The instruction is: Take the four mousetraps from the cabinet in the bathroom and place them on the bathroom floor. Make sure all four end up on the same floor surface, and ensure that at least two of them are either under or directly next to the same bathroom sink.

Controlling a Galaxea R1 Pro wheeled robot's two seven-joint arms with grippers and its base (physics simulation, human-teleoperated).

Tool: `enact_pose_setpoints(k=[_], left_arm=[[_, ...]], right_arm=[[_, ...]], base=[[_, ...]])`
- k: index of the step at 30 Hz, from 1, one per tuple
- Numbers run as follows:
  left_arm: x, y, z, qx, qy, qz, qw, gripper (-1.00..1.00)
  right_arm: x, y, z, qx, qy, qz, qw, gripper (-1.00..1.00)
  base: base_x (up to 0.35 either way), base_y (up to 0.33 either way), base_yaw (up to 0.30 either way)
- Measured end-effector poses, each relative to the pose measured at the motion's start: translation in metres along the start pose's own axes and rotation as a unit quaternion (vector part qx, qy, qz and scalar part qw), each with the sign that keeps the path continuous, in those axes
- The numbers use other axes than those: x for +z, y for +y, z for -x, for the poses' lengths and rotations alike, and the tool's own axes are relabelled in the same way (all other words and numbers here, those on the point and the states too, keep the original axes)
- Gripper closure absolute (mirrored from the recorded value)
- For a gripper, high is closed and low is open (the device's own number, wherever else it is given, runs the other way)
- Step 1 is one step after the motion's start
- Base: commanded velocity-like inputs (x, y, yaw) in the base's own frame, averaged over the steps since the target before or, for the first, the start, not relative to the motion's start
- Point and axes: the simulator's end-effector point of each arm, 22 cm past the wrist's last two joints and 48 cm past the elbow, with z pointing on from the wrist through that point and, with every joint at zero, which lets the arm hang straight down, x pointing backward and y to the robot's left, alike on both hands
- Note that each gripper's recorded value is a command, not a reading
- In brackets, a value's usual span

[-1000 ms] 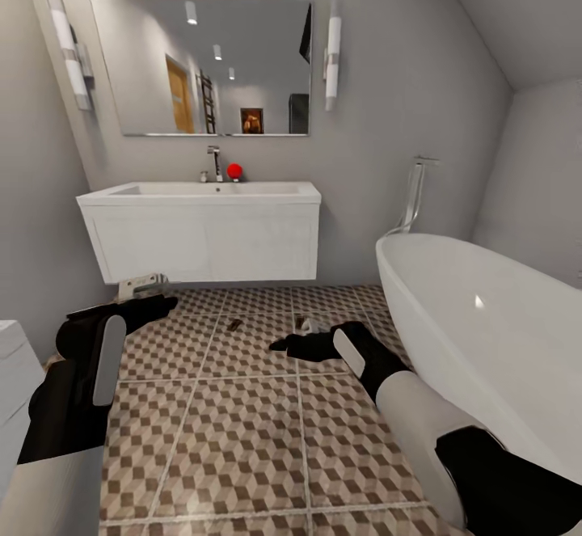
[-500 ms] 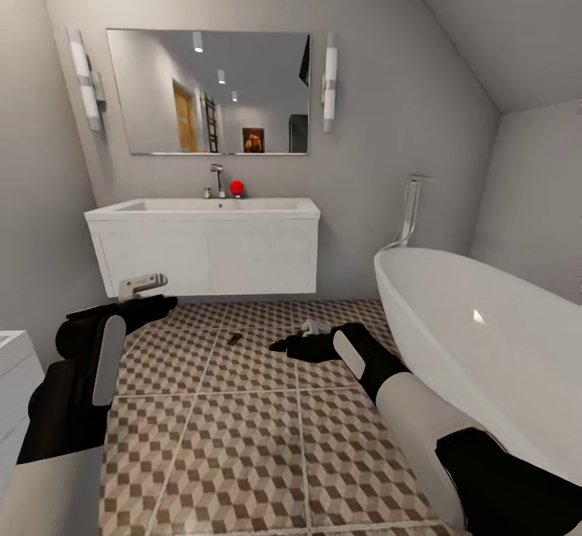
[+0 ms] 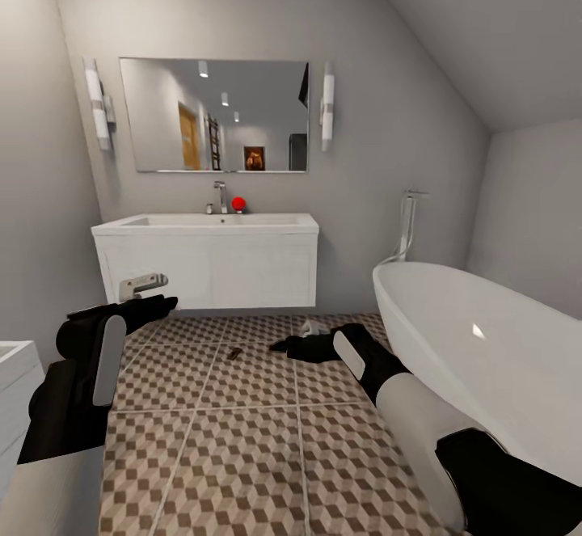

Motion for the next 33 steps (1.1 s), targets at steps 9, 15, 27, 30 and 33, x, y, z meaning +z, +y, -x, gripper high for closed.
enact_pose_setpoints(k=[9, 15, 27, 30, 33], left_arm=[[-0.017, -0.002, 0.017, -0.003, -0.018, -0.006, 0.9998, -1.0], [-0.028, -0.003, 0.029, -0.005, -0.03, -0.009, 0.9995, -1.0], [-0.052, -0.005, 0.051, -0.008, -0.053, -0.014, 0.9984, -1.0], [-0.058, -0.005, 0.056, -0.009, -0.059, -0.016, 0.9981, -1.0], [-0.065, -0.006, 0.061, -0.01, -0.065, -0.017, 0.9977, -1.0]], right_arm=[[-0.015, 0.014, 0.012, -0.012, -0.014, 0.001, 0.9998, -1.0], [-0.025, 0.024, 0.024, -0.024, -0.035, 0.002, 0.9991, -1.0], [-0.045, 0.041, 0.043, -0.046, -0.077, 0.005, 0.996, -1.0], [-0.05, 0.046, 0.047, -0.05, -0.083, 0.006, 0.9953, -1.0], [-0.056, 0.051, 0.05, -0.054, -0.088, 0.007, 0.9946, -1.0]], base=[[0.0, 0.0, 0.0], [0.0, 0.0, 0.0], [0.0, 0.0, 0.0], [0.0, 0.0, 0.0], [0.0, 0.0, 0.0]])
